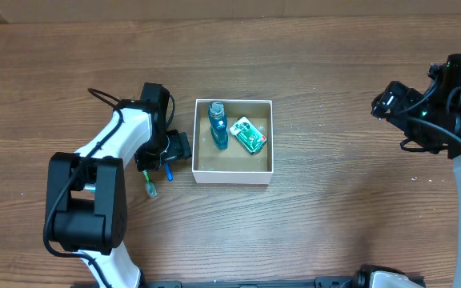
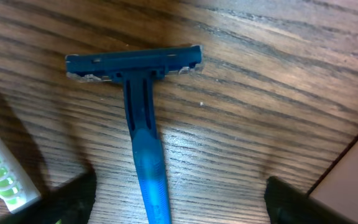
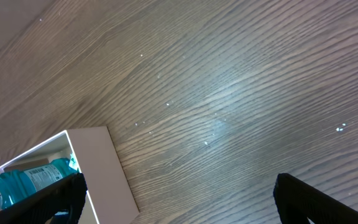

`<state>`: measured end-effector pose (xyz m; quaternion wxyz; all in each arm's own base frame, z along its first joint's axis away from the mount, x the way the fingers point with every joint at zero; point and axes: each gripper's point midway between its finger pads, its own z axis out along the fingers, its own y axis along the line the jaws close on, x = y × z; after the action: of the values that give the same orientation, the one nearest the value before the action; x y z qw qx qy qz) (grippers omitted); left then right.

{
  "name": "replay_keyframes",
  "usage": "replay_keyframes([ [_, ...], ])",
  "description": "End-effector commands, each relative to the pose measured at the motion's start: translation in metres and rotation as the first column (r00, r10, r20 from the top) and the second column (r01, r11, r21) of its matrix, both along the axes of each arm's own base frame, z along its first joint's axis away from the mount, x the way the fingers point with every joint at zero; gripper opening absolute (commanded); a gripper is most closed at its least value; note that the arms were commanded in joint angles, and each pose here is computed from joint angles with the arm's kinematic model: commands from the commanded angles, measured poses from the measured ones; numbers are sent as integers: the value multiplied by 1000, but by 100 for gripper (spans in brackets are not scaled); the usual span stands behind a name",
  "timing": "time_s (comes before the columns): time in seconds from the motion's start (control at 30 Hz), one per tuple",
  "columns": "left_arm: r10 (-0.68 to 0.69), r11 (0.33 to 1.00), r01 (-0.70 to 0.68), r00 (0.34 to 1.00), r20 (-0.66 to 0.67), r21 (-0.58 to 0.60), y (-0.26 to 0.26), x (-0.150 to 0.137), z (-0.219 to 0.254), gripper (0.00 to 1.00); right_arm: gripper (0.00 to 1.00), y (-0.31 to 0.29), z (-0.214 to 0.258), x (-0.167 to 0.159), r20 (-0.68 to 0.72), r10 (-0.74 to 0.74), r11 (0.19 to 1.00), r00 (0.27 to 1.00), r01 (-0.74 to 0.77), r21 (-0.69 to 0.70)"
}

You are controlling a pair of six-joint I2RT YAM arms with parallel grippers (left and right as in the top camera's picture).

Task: Pack container
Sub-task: 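Grasp the blue razor with the left gripper, then lower the razor into the box and release it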

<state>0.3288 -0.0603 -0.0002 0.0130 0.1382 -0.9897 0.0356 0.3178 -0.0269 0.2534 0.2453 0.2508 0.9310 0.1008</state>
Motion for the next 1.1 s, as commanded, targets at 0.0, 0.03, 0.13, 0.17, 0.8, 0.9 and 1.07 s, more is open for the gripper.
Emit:
replay_keyframes([
  [0.0,9,1000,-9,1000,-23,-15,-4,0,-9,49,98,1,1,0,6,16,1000,1000,-16,-3],
  [0.03,9,1000,-10,1000,-23,-15,-4,0,-9,33,98,1,1,0,6,16,1000,1000,-16,-3],
  [0.13,9,1000,-9,1000,-24,-15,-4,0,-9,15,98,1,1,0,6,15,1000,1000,-15,-3],
  [0.17,9,1000,-10,1000,-24,-15,-4,0,-9,12,98,1,1,0,6,15,1000,1000,-15,-3],
  [0.8,-713,651,694,420,562,306,-146,17,235,4,98,1,1,0,10,21,1000,1000,-21,-8],
  [0.9,-866,388,841,194,460,377,-192,-9,210,4,98,1,1,0,9,22,1000,1000,-22,-7],
  [1.07,-903,380,880,288,317,284,-198,-3,134,4,98,1,1,0,9,21,1000,1000,-21,-8],
])
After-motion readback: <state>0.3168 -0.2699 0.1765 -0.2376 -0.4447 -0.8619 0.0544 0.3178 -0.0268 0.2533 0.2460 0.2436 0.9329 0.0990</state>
